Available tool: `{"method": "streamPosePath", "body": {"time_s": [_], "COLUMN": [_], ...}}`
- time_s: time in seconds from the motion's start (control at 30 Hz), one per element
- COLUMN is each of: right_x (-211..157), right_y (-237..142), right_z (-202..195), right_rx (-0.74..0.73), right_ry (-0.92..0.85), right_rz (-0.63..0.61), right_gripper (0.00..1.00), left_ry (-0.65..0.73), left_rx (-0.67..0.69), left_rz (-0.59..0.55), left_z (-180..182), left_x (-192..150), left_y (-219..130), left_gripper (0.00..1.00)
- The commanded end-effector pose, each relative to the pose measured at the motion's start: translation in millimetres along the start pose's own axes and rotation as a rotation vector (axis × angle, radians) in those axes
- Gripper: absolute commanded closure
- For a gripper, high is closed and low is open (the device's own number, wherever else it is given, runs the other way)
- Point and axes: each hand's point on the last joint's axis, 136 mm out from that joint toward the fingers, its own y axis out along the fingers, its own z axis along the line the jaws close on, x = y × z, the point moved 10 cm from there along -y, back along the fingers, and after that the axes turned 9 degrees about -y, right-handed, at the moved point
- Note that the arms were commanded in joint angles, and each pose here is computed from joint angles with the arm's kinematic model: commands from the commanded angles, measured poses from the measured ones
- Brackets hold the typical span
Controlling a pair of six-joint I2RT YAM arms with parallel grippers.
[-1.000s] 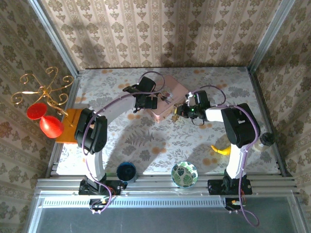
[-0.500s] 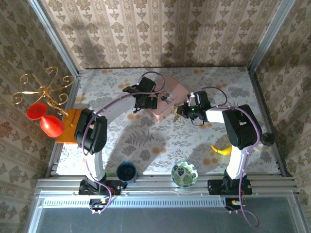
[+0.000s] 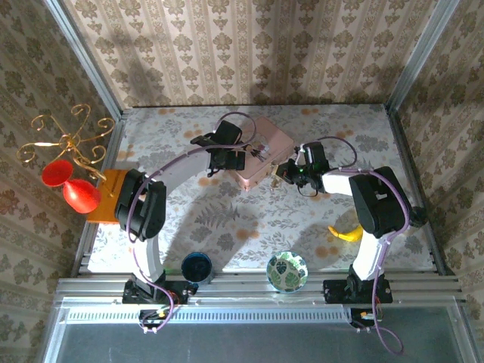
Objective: Unlock the padlock with the key
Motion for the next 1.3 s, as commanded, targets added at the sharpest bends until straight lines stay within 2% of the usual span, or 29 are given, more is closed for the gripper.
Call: {"method": "streamPosePath", "body": {"time_s": [0.0, 0.67, 1.27], "right_x": [14.8, 14.7, 22.7], "right_y": [-11.8, -3.1, -6.7], "right_z": [6.1, 0.2, 3.3], "right_rx": [-0.029, -0.047, -0.088], "right_ry": [0.009, 0.186, 0.191], "right_rz": [-0.102, -0.239, -0.276], "right_gripper": [1.0, 1.0, 1.0], "left_ry": [0.022, 0.029, 0.034], "left_rx": [0.075, 0.08, 0.099], "left_rz": [0.072, 0.075, 0.104], "left_z": [15.4, 17.5, 19.4], "left_x": [-14.9, -18.3, -20.4], "left_y": [0.3, 1.5, 12.3], "left_gripper": [0.0, 0.0, 0.0]}}
